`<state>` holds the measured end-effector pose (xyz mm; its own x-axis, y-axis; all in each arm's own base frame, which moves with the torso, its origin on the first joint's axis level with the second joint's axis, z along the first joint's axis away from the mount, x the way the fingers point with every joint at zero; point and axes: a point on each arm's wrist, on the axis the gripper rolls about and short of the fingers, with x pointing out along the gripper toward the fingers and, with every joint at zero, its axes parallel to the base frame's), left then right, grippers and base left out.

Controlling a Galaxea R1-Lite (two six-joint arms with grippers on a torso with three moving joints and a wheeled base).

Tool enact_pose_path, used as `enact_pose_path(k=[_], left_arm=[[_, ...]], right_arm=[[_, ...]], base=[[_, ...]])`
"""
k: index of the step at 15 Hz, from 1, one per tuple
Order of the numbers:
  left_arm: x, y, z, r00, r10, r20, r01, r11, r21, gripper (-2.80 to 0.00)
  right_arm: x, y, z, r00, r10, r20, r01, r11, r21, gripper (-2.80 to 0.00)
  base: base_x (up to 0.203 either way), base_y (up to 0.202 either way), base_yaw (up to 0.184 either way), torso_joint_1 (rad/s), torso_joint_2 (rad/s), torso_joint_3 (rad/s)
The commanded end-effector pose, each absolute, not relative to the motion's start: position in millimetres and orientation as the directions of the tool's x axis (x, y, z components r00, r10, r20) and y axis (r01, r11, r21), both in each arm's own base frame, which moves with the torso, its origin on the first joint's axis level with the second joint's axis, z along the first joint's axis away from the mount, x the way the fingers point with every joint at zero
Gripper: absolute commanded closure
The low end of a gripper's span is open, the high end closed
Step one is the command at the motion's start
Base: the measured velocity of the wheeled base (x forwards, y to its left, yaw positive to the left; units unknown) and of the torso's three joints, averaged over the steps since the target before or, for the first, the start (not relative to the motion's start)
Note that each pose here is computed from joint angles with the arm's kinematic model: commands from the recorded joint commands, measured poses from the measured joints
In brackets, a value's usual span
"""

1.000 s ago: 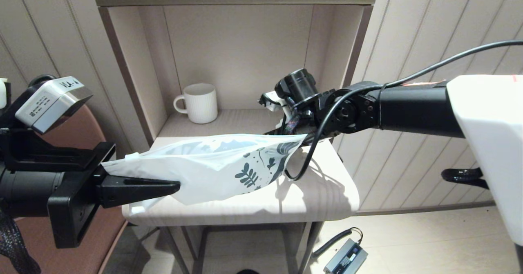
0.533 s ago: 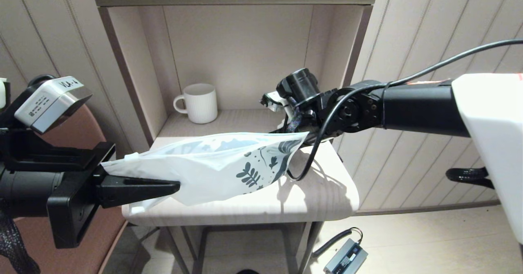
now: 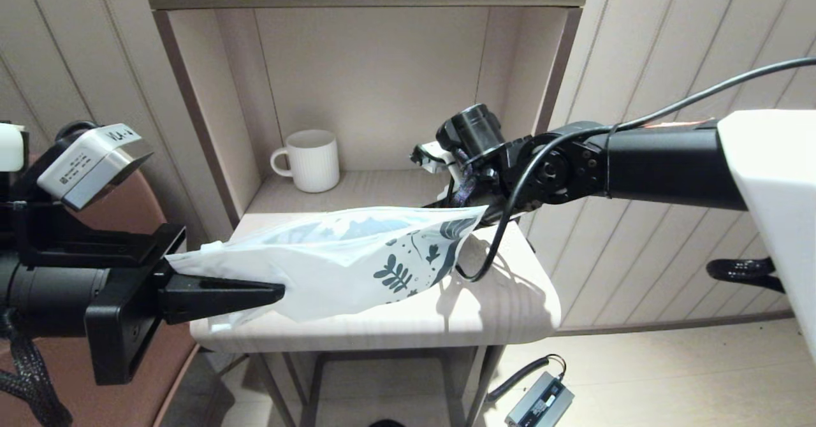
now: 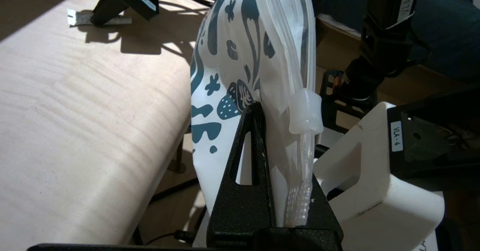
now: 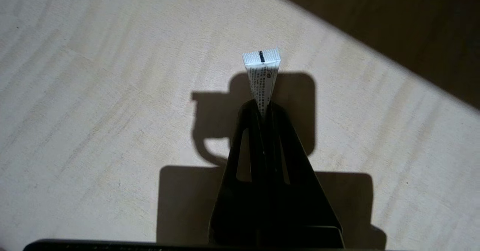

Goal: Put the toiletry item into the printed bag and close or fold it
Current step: Pick up the toothpaste

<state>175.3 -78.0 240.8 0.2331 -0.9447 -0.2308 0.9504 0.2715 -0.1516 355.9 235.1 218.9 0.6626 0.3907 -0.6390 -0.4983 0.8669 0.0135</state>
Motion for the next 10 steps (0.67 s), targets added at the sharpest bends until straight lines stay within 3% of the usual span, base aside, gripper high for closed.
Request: enact_pose_path(k=[1, 10], left_arm=[[182.5, -80.8, 234.5, 0.221, -0.944, -0.245, 0.948, 0.267, -0.173, 0.00], [193.5, -83.9, 225.5, 0.235, -0.937, -0.259, 0.949, 0.279, -0.146, 0.00]], right_arm=[[351.6, 228.2, 234.2, 0.687, 0.398, -0.608, -0.491, 0.871, 0.016, 0.00], [315.0, 199.0, 299.6, 0.752, 0.429, -0.501, -0.484, 0.875, 0.022, 0.00]], base=[[0.000, 0.000, 0.000, 0.000, 0.00, 0.000], [0.000, 0.000, 0.000, 0.000, 0.00, 0.000]])
